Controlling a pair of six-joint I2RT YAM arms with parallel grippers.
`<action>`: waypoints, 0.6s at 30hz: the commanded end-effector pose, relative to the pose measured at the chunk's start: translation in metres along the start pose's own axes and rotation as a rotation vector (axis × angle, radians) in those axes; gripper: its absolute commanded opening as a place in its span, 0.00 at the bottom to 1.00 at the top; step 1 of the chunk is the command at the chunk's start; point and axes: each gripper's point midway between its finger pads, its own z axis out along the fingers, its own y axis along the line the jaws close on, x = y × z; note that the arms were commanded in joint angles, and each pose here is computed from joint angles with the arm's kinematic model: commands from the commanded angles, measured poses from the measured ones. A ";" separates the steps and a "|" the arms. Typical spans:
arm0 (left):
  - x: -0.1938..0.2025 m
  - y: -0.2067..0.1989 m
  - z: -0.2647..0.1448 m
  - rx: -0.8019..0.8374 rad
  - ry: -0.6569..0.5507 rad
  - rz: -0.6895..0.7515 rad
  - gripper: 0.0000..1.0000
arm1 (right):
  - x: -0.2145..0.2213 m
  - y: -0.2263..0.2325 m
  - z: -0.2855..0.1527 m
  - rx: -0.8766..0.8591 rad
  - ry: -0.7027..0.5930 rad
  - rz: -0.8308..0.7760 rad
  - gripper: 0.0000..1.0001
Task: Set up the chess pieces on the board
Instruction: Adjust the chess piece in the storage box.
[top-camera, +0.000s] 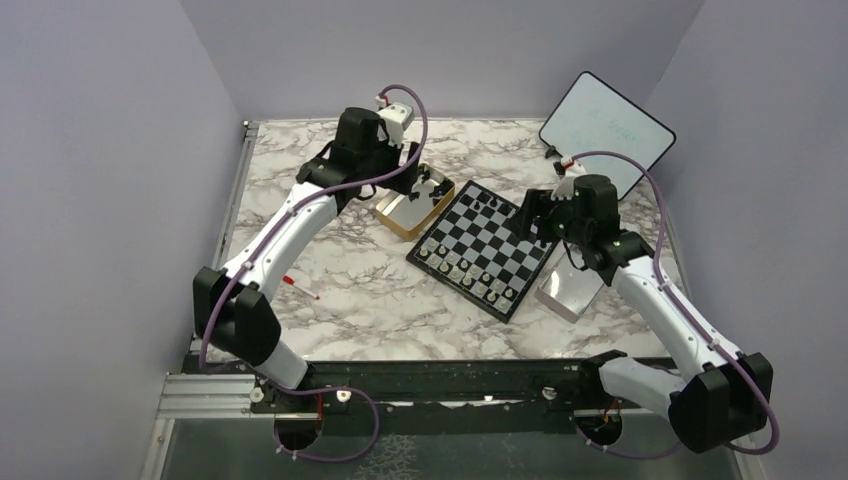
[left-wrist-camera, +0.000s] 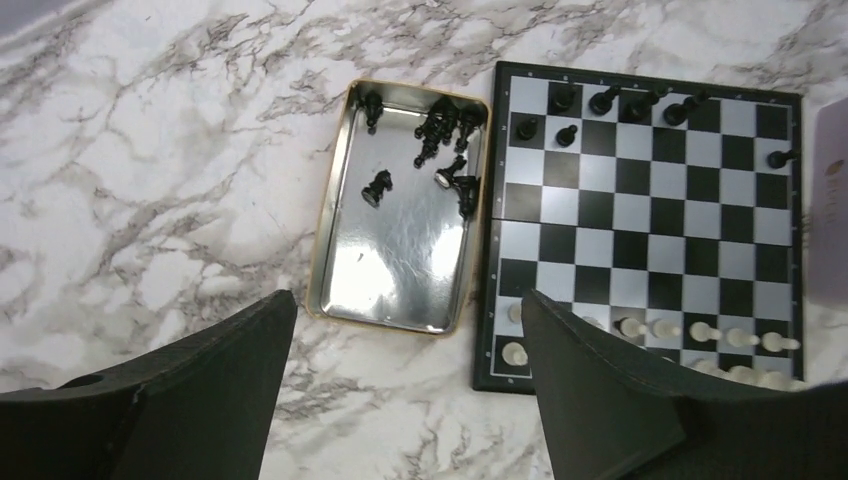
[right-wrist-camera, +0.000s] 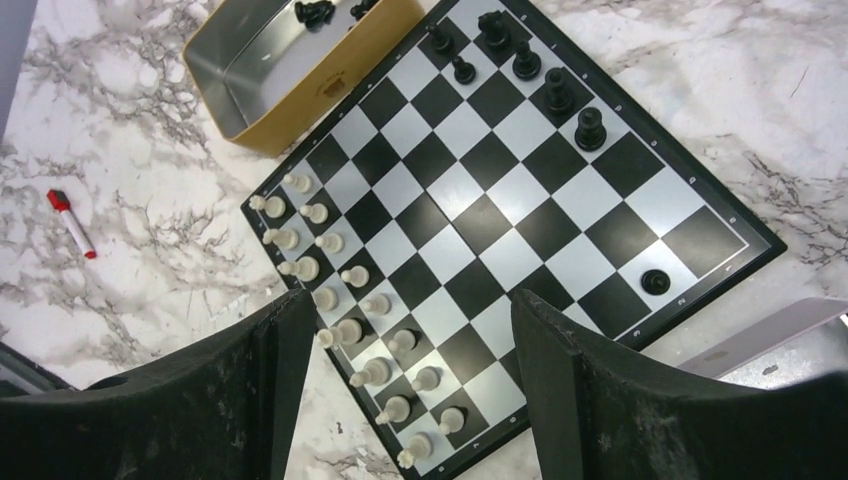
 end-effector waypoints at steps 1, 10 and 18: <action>-0.001 0.014 0.037 -0.008 0.044 0.190 0.80 | -0.009 0.016 -0.013 -0.091 -0.080 -0.023 0.77; -0.007 0.003 0.097 0.144 0.064 0.342 0.63 | -0.007 0.023 -0.033 -0.129 -0.159 -0.001 0.77; 0.017 0.018 0.137 0.129 0.136 0.434 0.45 | -0.014 0.018 -0.046 -0.077 -0.167 -0.030 0.77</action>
